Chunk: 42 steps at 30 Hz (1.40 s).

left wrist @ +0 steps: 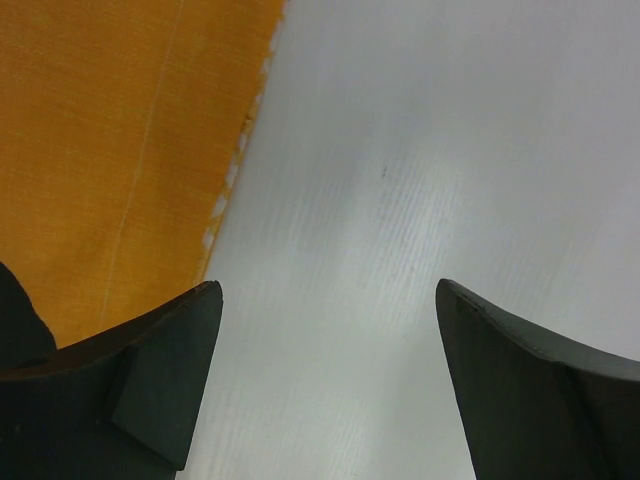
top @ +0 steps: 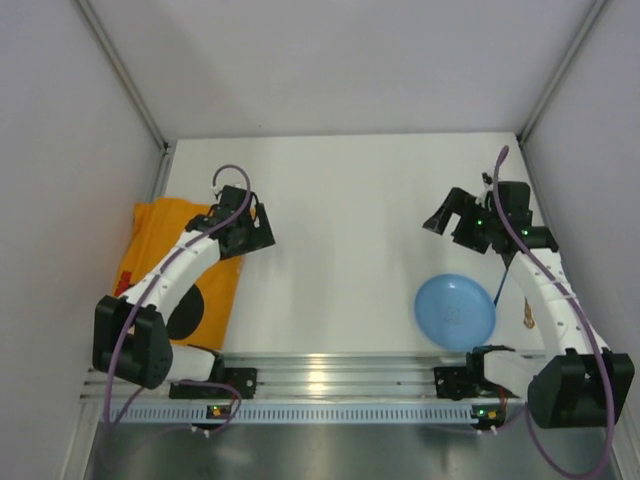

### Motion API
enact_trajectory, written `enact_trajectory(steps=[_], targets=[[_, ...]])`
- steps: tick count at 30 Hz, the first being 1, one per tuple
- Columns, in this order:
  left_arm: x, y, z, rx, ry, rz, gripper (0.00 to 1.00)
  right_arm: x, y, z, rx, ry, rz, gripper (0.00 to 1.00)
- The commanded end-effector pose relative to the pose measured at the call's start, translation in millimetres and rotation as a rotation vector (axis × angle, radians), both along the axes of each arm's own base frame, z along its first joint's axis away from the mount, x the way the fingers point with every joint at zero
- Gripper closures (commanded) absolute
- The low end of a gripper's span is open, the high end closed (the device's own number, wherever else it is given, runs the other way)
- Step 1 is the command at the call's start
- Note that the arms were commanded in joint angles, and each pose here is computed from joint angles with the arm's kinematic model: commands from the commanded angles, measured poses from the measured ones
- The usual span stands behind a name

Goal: Set the dinner table for one person

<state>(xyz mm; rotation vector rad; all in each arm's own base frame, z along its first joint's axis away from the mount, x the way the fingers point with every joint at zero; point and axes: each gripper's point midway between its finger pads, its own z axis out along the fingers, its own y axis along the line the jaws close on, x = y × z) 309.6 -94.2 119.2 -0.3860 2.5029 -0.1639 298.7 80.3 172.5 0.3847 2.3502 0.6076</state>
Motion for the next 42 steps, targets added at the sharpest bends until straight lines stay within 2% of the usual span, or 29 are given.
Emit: enact_trajectory(steps=[1, 6, 12, 18, 21, 24, 26, 29, 30, 32, 33, 34, 36, 42], targets=[[0, 29, -15, 0.16, 0.029, 0.044, 0.07, -8, 11, 19, 0.022, -0.042, 0.065, 0.0], [7, 40, -45, 0.175, 0.092, 0.027, 0.08, -16, 13, 19, 0.041, -0.04, 0.062, 0.0], [11, 73, -71, 0.165, 0.169, 0.076, 0.1, -33, 17, 23, 0.072, -0.023, 0.068, 0.0], [14, 73, -93, 0.132, 0.227, 0.047, 0.22, -44, 11, 21, 0.029, -0.008, 0.066, 0.0], [16, 66, -96, 0.099, 0.218, 0.029, 0.24, -42, 8, 23, 0.008, -0.006, 0.065, 0.0], [14, 71, -103, 0.125, 0.24, 0.035, 0.28, -36, 8, 24, 0.006, 0.005, 0.067, 0.0], [12, 73, -110, 0.142, 0.262, 0.038, 0.33, -33, 8, 25, 0.006, 0.008, 0.069, 0.0], [10, 77, -115, 0.145, 0.274, 0.045, 0.53, -29, 9, 24, 0.007, 0.018, 0.074, 0.0], [11, 79, -115, 0.139, 0.271, 0.05, 0.66, -27, 9, 26, 0.008, 0.015, 0.073, 0.0], [11, 83, -117, 0.131, 0.271, 0.06, 0.79, -25, 10, 29, 0.008, 0.009, 0.073, 0.0], [10, 82, -118, 0.13, 0.275, 0.056, 0.79, -25, 9, 30, 0.008, 0.009, 0.071, 0.0], [10, 85, -118, 0.129, 0.279, 0.062, 0.9, -25, 9, 30, 0.009, 0.014, 0.072, 0.0], [12, 84, -117, 0.116, 0.278, 0.054, 1.0, -26, 10, 33, 0.014, 0.009, 0.074, 0.0], [46, 56, -82, -0.003, 0.194, 0.041, 1.0, -28, 12, 35, 0.024, 0.015, 0.072, 0.0]])
